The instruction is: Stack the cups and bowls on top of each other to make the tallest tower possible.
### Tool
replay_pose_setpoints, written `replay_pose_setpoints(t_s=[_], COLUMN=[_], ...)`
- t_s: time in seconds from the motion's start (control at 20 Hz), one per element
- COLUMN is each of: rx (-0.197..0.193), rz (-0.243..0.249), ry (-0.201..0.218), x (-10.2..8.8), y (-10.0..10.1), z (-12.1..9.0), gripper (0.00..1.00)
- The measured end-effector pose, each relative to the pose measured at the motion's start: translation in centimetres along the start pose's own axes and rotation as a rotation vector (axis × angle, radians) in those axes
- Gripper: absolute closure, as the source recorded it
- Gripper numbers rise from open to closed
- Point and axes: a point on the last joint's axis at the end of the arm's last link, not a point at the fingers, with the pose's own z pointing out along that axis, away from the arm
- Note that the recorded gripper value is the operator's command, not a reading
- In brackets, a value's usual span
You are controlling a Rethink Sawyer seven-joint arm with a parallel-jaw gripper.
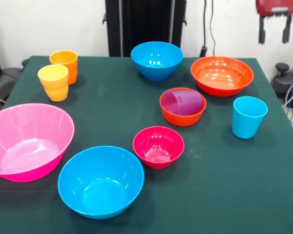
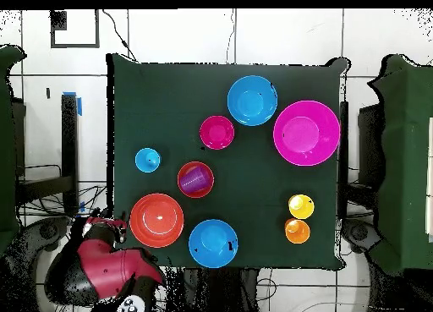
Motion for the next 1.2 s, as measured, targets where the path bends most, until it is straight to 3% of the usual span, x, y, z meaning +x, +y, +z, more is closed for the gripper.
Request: replay_pose_setpoints(t_s=[0.3,0.45,0.6,0.75,0.85,1.2], rx=[-0.015,-0.055,-0.12,-0.223,-0.32,-0.673], rz=[0.019,0.021,0.032,0.064,0.102,0.279], ry=[0.084,0.133,0.188,0.241,0.271,0.389], x=[1.0,0.9,0.7,0.4,0.2,-0.5], y=[-2.5,-4.9,-7.7,-10.0,-10.8,-10.0], z=[3.5,4.8,6.2,7.5,8.0,6.7], gripper=[0.0,0.0,0.0,0.0,0.0,0.0])
